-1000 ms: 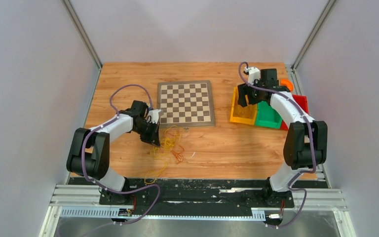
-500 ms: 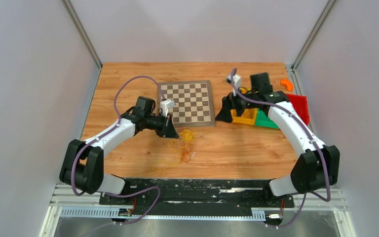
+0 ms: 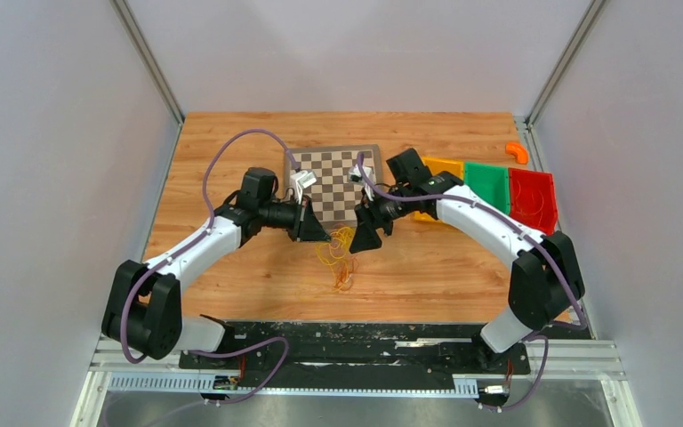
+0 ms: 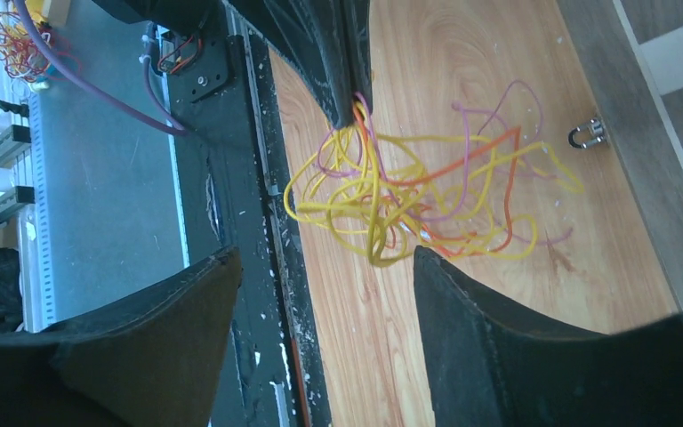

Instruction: Untangle the cables

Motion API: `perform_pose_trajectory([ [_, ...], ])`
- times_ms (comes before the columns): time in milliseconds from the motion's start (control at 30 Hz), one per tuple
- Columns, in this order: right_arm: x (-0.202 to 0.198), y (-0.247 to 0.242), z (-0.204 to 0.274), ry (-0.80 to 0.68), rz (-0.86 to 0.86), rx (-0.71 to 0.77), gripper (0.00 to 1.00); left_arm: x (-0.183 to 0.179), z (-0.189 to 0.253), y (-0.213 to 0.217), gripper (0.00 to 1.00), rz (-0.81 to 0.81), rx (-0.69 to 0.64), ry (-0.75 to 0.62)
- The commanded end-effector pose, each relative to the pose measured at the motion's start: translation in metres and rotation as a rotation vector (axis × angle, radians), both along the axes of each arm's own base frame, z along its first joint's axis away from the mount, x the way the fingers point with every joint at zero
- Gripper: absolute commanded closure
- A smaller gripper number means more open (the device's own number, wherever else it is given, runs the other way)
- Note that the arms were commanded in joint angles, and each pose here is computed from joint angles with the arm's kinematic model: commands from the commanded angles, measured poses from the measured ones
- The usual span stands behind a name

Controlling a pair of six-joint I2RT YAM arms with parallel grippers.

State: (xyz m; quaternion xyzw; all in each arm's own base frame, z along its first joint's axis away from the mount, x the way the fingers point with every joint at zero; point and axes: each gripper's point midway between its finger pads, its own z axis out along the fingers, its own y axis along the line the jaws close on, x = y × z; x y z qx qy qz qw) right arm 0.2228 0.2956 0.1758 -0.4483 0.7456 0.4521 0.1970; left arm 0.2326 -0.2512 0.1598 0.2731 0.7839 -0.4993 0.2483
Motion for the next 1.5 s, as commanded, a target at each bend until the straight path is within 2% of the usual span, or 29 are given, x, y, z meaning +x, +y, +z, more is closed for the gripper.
perform_pose_trajectory([
  [0, 0.014, 0.023, 0.027, -0.078, 0.028, 0.080, 0.33, -0.003, 0.011, -0.003, 1.00, -0.025, -0.032, -0.032],
  [67, 0.019, 0.024, 0.025, -0.106, 0.006, 0.054, 0.34, -0.003, 0.010, -0.003, 1.00, -0.014, -0.027, -0.018],
  [167, 0.038, 0.012, 0.012, -0.153, -0.117, -0.054, 0.31, 0.002, 0.004, 0.000, 1.00, 0.044, -0.026, 0.054],
  [233, 0.045, -0.003, 0.004, -0.164, -0.205, -0.110, 0.22, 0.013, -0.002, 0.007, 1.00, 0.134, -0.043, 0.132],
  [333, 0.040, -0.020, -0.003, -0.158, -0.278, -0.142, 0.21, 0.034, -0.008, 0.026, 1.00, 0.301, -0.081, 0.223],
  [533, -0.013, 0.001, -0.026, 0.025, -0.137, -0.079, 0.28, 0.032, -0.018, 0.034, 1.00, 0.392, -0.118, 0.364],
  [867, -0.017, 0.074, -0.018, -0.305, -0.009, -0.084, 0.29, 0.027, -0.022, 0.031, 1.00, 0.433, -0.152, 0.508],
  [1067, -0.008, 0.087, -0.044, -0.339, -0.019, -0.148, 0.30, 0.026, -0.020, 0.030, 1.00, 0.431, -0.162, 0.522],
  [1333, 0.015, 0.100, -0.069, -0.438, -0.050, -0.165, 0.25, 0.022, -0.013, 0.028, 1.00, 0.418, -0.199, 0.551],
  [1400, 0.017, 0.100, -0.073, -0.450, -0.050, -0.161, 0.29, 0.021, -0.012, 0.028, 1.00, 0.416, -0.203, 0.553],
  [1467, 0.017, 0.101, -0.076, -0.452, -0.051, -0.156, 0.39, 0.020, -0.011, 0.028, 1.00, 0.418, -0.207, 0.560],
])
